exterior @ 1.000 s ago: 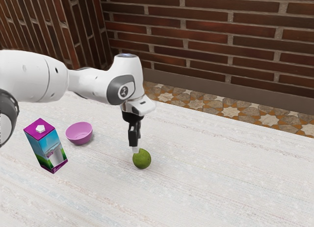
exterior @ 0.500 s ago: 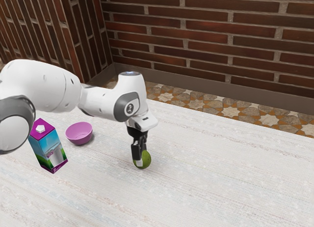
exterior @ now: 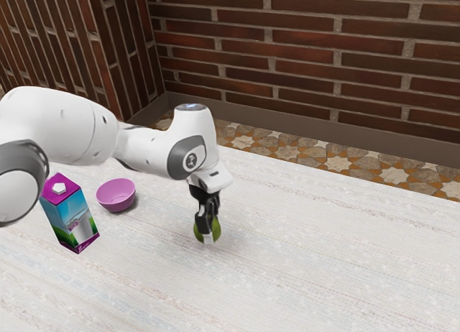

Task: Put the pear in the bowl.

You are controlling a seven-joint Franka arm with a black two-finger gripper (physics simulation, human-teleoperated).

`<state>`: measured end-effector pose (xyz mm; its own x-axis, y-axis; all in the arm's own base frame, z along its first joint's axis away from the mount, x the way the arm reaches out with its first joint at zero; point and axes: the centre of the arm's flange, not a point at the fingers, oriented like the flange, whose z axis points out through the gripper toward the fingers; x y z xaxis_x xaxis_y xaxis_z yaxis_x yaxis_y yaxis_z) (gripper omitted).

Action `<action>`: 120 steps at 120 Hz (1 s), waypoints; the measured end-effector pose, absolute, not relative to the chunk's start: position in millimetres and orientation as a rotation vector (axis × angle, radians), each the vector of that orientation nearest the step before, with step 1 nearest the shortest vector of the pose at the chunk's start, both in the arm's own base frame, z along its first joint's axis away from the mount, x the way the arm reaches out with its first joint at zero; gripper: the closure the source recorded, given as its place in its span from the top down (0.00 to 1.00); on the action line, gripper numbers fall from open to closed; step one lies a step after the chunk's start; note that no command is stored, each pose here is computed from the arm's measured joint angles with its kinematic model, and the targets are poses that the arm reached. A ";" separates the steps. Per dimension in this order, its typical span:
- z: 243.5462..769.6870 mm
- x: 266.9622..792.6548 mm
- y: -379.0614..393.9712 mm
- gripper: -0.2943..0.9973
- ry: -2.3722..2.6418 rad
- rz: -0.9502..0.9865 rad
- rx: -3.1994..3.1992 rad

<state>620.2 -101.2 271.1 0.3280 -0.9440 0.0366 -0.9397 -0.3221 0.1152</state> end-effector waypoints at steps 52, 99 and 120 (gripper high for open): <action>423.4 599.2 72.5 0.38 -1.629 0.064 2.749; 359.1 617.9 190.9 0.38 -1.435 -0.130 2.852; 325.8 628.0 196.6 0.39 -1.430 -0.184 2.832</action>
<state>628.0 196.6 325.8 0.5884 -0.7997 -0.1194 -0.8039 -0.5945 0.0202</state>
